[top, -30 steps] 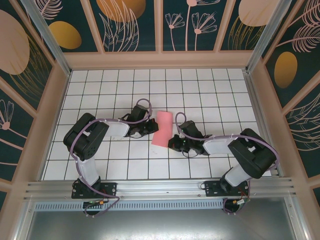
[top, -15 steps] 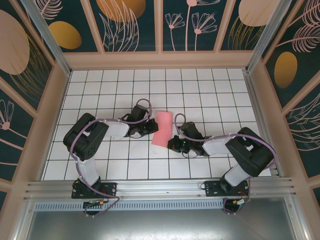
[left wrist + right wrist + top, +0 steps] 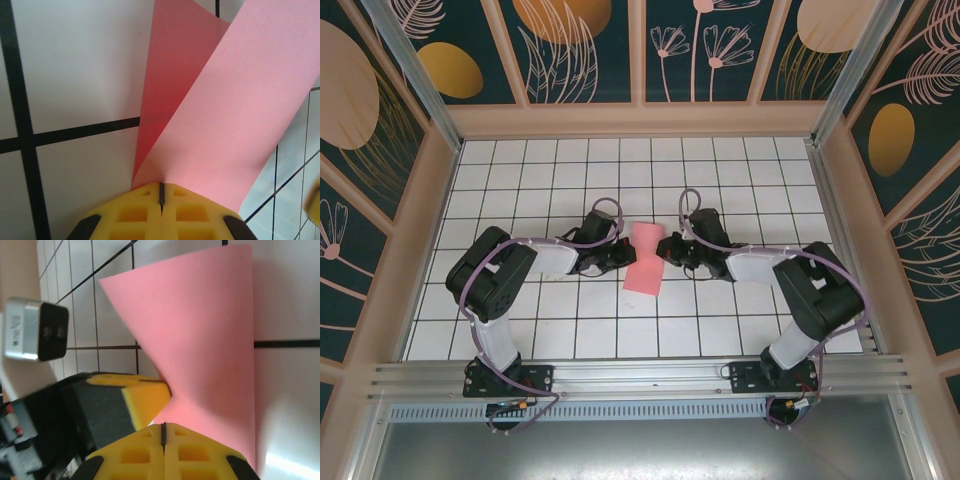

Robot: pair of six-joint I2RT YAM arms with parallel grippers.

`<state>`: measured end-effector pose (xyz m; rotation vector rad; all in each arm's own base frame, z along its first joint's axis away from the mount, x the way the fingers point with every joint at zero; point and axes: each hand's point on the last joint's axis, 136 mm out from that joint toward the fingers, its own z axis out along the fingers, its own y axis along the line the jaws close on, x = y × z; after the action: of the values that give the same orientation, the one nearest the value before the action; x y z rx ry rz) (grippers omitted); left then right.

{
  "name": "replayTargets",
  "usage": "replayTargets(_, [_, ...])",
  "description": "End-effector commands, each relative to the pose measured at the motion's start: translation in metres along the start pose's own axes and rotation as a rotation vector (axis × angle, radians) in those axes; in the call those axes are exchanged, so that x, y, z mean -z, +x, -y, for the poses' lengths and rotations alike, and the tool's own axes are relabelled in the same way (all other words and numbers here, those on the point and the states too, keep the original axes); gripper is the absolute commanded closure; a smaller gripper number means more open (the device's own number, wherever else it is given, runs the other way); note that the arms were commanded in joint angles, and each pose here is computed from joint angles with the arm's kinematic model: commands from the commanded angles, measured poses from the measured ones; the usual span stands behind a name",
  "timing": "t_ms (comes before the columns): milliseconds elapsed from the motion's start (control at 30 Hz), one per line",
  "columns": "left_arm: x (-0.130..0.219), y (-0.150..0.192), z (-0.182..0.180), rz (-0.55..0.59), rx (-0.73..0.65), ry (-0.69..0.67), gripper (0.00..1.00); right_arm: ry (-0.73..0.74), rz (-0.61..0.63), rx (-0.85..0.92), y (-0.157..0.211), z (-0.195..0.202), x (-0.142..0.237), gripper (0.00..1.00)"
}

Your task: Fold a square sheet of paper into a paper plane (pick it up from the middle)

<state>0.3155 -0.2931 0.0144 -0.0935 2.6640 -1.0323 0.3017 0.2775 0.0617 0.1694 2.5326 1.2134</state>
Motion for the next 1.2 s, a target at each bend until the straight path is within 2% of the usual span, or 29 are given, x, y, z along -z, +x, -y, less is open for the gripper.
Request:
replayTargets(0, [-0.002, 0.028, -0.032, -0.083, 0.023, -0.107, 1.0, -0.013, -0.051, 0.033, 0.004, 0.003, -0.012, 0.95])
replayTargets(300, [-0.001, 0.033, -0.036, -0.092, 0.021, -0.116, 1.0, 0.115, -0.128, -0.06, 0.03, 0.068, -0.024, 0.95])
replayTargets(433, [0.0, 0.034, -0.039, -0.096, 0.014, -0.126, 1.0, 0.103, -0.118, -0.044, 0.022, 0.055, -0.02, 0.95])
replayTargets(567, [0.0, 0.034, -0.04, -0.095, 0.013, -0.134, 1.0, 0.027, -0.058, 0.041, -0.011, 0.011, -0.009, 0.95])
replayTargets(667, [0.0, 0.033, -0.039, -0.093, 0.012, -0.134, 1.0, -0.001, -0.029, 0.047, -0.032, 0.002, -0.007, 0.95])
replayTargets(800, [0.0, 0.032, -0.038, -0.092, 0.011, -0.13, 1.0, 0.001, -0.031, 0.032, -0.043, 0.01, -0.014, 0.95])
replayTargets(933, [0.0, 0.032, -0.039, -0.093, 0.012, -0.132, 1.0, 0.007, -0.062, 0.014, -0.037, 0.021, -0.023, 0.95])
replayTargets(1167, [0.001, 0.032, -0.038, -0.095, 0.008, -0.131, 1.0, 0.14, -0.073, -0.04, -0.023, 0.068, -0.031, 0.95])
